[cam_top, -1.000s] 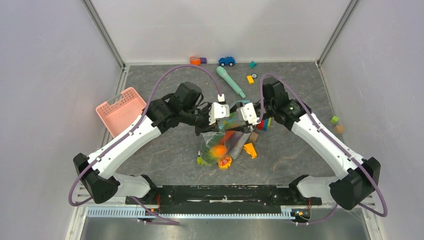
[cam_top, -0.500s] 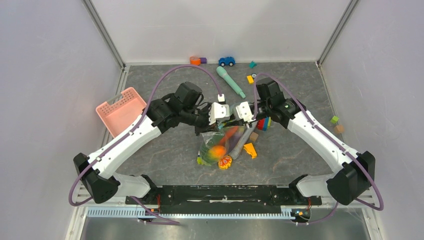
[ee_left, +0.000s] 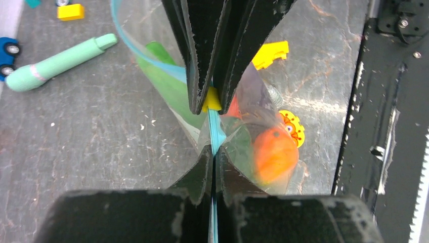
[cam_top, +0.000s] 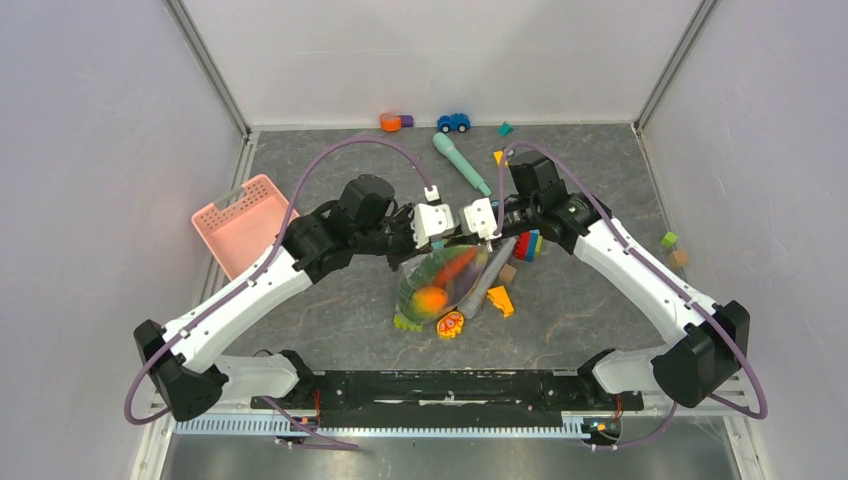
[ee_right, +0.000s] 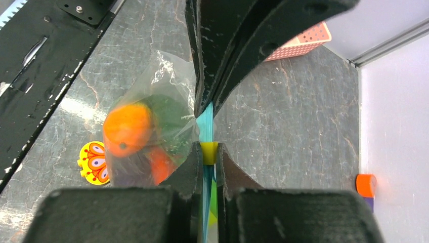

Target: Place the food in the zip-top bag and seal the zipper

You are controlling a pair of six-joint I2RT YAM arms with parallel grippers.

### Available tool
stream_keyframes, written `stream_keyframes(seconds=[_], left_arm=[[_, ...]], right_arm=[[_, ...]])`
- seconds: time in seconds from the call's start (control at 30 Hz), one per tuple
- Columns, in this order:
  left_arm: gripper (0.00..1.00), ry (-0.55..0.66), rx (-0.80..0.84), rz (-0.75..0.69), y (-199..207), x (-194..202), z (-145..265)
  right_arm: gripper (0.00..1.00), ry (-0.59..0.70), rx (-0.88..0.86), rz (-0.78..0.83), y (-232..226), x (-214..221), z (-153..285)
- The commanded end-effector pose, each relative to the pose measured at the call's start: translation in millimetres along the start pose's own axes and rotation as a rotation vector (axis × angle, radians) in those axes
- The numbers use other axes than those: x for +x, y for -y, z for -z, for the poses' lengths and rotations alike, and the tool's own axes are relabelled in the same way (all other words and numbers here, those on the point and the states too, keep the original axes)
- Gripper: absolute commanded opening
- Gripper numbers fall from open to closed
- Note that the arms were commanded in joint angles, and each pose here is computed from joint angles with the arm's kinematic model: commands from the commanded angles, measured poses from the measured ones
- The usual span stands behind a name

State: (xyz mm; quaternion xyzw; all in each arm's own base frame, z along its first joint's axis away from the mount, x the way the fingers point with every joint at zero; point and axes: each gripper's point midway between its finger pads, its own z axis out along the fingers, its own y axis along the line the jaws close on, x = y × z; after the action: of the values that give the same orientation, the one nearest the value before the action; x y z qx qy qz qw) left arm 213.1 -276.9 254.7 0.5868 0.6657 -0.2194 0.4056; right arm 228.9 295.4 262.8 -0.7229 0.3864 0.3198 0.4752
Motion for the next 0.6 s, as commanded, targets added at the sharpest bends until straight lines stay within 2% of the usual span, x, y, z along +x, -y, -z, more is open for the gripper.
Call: stream_keyframes(seconds=[0.0,0.27,0.57], left_arm=[[0.02,0.021,-0.196,0.073,-21,2,30],[0.02,0.031,-0.417,0.158,-51,5,47],[0.02,0.003,-0.594,0.188,-80,14,53]], right_arm=[[0.01,-0.125,0.111,-0.056,25,20,27],[0.01,-0.217,0.24,-0.098,55,43,70],[0.02,-0.304,0.298,-0.139,65,66,89]])
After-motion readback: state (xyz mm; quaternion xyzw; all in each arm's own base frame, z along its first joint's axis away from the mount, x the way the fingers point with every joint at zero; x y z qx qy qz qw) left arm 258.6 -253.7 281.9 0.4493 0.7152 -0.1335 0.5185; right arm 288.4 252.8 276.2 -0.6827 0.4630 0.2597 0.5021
